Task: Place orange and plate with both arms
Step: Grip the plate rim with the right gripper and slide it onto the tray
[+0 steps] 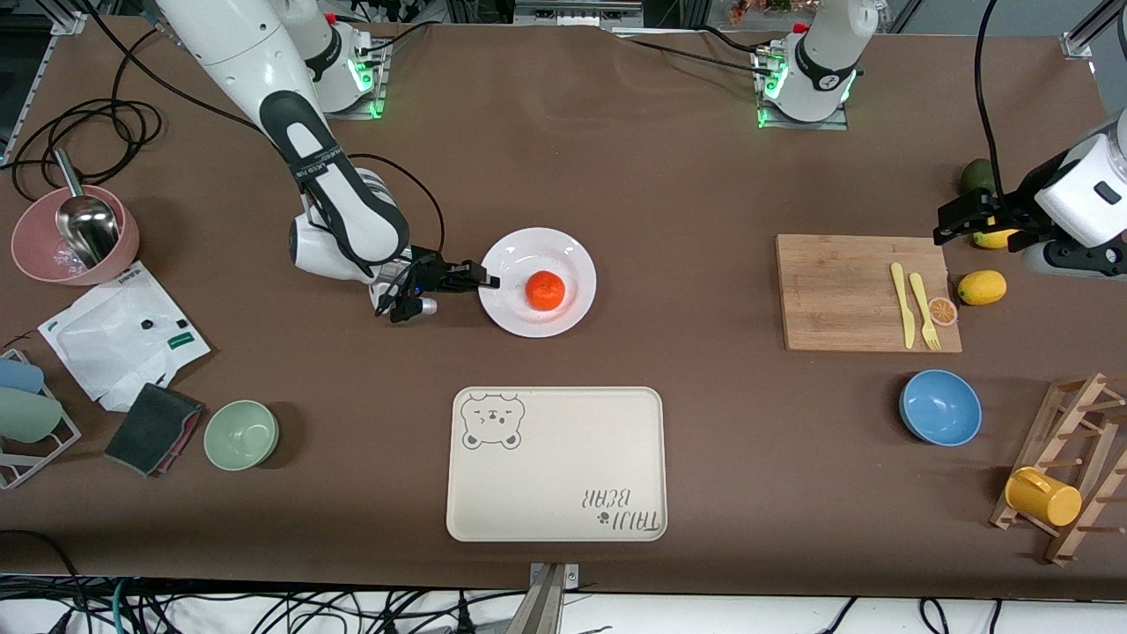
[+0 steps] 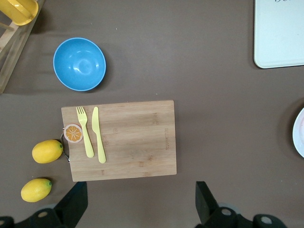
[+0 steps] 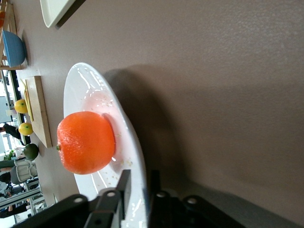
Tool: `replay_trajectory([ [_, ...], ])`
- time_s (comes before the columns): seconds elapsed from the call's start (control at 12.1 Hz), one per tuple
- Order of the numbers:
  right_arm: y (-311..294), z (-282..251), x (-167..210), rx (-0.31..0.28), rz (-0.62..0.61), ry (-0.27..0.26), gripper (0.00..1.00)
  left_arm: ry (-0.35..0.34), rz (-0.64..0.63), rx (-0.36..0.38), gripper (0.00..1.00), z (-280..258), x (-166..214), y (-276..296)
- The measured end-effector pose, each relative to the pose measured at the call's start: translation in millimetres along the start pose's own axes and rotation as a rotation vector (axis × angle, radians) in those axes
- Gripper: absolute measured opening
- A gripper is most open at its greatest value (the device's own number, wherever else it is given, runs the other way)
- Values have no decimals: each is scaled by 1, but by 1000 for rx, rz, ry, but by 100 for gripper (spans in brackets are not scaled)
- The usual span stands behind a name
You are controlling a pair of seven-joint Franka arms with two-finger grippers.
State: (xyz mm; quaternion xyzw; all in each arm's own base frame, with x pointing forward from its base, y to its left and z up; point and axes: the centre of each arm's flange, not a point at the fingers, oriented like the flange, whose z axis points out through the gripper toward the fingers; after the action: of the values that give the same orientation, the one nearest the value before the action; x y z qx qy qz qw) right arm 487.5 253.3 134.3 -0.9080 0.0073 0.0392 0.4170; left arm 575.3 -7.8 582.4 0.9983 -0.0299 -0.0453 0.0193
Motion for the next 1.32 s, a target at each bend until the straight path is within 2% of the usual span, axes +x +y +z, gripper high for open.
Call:
replay_trajectory([
  [0.08,2,1,-1,-1,-6,-2,18,3,1,0,100,-1,0,0],
  [0.17,1,2,-1,5,-11,-4,7,9,1,0,100,-4,0,0],
  [0.41,-3,1,-1,21,-12,6,6,43,1,18,100,-21,0,-1],
  [0.66,-10,-3,8,36,11,32,6,43,0,43,100,-22,0,-4],
  [0.91,-36,-15,43,69,56,94,4,43,0,43,100,-22,0,-4],
  [1.32,-80,-22,125,177,72,197,4,44,4,43,100,-22,0,-1],
])
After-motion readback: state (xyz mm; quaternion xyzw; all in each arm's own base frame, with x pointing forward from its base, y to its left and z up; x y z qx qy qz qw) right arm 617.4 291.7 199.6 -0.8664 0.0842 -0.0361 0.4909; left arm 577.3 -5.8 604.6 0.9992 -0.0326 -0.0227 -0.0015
